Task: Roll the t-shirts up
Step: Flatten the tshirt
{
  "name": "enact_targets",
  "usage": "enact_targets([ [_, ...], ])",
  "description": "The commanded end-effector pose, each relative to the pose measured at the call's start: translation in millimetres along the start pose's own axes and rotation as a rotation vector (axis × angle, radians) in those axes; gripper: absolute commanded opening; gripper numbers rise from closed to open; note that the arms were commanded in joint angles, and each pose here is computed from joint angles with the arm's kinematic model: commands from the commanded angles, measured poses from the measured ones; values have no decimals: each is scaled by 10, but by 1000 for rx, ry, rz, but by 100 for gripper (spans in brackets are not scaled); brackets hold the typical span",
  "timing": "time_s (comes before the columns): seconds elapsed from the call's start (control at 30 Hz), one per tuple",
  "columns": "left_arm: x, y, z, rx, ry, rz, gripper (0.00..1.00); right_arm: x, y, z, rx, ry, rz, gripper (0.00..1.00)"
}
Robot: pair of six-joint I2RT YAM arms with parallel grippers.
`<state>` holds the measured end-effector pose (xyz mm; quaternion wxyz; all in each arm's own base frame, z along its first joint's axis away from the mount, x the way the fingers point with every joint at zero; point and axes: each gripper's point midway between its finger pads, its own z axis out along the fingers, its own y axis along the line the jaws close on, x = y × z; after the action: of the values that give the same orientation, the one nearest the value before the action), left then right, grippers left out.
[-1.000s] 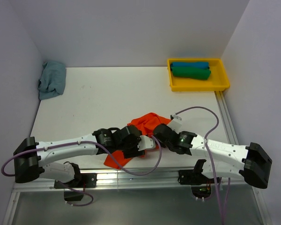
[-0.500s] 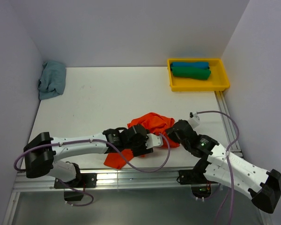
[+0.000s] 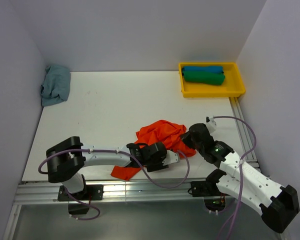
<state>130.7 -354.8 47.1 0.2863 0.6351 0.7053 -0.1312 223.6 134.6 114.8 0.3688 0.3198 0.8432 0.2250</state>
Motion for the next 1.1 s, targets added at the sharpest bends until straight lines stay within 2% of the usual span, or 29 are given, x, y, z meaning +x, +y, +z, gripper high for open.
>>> enact_targets([
  [0.0,-93,92,58,-73,-10,-34,52,-47,86,36,-36,-9,0,6],
  [0.1,-51,106,117,-92,-10,-40,48,-74,97,32,-35,-13,0,6],
  [0.2,-18,128,125,-112,-6,-43,39,-97,86,25,-33,-19,-1,6],
  [0.23,-10,152,119,-126,-4,-42,29,-95,74,25,-30,-19,-4,6],
  [0.3,-26,177,77,-137,-12,-37,17,-124,69,10,-32,-27,0,6],
  [0.33,-37,194,50,-144,-15,-34,5,-127,69,6,-34,-27,0,6],
  [0.37,-59,220,14,-154,-17,-27,0,-131,72,1,-35,-25,-1,6],
  [0.53,-374,456,-317,-188,-98,-43,0,-225,170,-42,-52,-39,-21,3],
  [0.63,-447,760,-576,-184,-129,-113,0,-335,305,-86,-64,-59,-46,2],
  [0.67,-493,985,-693,-216,-149,-147,0,-361,308,-77,-47,-60,-57,2],
  [0.87,-535,1606,-1316,-288,-218,-267,0,-821,675,-234,-70,-149,-101,0],
  [1.0,-518,1448,-1341,-175,-228,-241,0,-1069,926,-323,-100,-181,-118,0],
  [1.07,-476,1212,-1184,-140,-214,-196,9,-1075,923,-280,-84,-176,-126,0],
])
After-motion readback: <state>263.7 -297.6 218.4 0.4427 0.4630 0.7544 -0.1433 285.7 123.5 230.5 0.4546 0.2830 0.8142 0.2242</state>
